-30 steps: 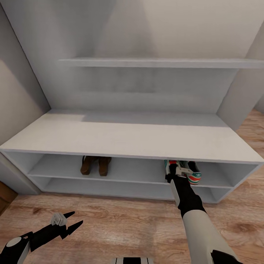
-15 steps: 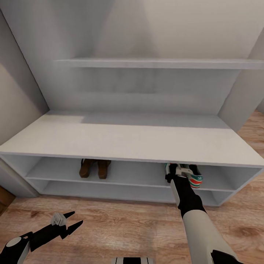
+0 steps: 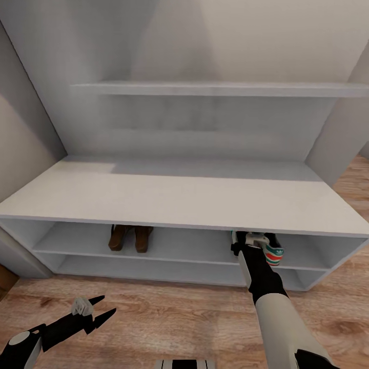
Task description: Pick up the two gym shoes and the two sandals from the corridor floor and place them onto the hallstand (shoe rack) in the corridor, making sure they are on the rack and not on the floor. Arrange them so the two gym shoes are next to each other and the two sandals are next to each other.
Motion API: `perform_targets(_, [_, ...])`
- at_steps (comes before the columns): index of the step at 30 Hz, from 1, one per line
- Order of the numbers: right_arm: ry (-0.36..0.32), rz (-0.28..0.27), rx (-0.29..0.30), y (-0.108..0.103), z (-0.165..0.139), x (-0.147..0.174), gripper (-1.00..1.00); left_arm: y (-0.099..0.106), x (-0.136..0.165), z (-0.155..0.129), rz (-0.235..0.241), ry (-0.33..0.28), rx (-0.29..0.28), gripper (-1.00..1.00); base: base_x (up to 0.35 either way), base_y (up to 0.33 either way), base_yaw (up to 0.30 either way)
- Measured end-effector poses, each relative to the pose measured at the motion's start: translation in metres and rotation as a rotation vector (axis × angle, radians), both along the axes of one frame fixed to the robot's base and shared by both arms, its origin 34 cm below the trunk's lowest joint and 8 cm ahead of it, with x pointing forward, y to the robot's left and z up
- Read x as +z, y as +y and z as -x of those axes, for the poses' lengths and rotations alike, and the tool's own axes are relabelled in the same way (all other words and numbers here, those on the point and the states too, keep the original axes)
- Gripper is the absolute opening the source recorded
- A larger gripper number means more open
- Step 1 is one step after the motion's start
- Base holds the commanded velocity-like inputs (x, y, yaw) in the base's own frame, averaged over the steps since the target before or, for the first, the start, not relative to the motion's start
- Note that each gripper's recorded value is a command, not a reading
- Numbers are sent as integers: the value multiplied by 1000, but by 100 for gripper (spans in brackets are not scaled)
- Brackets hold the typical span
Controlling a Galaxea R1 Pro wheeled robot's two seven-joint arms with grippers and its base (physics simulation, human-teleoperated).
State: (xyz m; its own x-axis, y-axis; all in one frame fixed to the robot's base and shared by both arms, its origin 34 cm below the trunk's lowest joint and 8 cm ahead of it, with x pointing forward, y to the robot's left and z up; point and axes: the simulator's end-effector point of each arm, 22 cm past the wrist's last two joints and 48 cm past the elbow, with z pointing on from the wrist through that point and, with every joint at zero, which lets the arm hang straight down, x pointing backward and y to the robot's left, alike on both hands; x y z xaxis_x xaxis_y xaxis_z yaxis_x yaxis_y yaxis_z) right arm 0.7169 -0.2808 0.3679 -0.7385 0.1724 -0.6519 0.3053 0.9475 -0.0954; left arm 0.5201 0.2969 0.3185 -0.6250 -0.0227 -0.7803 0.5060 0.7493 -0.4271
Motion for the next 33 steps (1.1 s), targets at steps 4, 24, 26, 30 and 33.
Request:
perform_targets(4, [0,0,0,0,0,0,-100,1,0,0,-1,0,0,100,30,-19,0])
perform_targets(24, [0,0,0,0,0,0,-100,1,0,0,-2,-1,0,100,1,-15,0])
perform_targets(26, [-1,0,0,0,0,0,-100,1,0,0,-1,-1,0,100,0,-30,0])
perform_targets(30, [0,0,0,0,0,0,-100,1,0,0,-1,-1,0,100,0,-12,0])
perform_targets(33, [-1,0,0,0,0,0,-100,1,0,0,-1,0,0,100,0,-4,0])
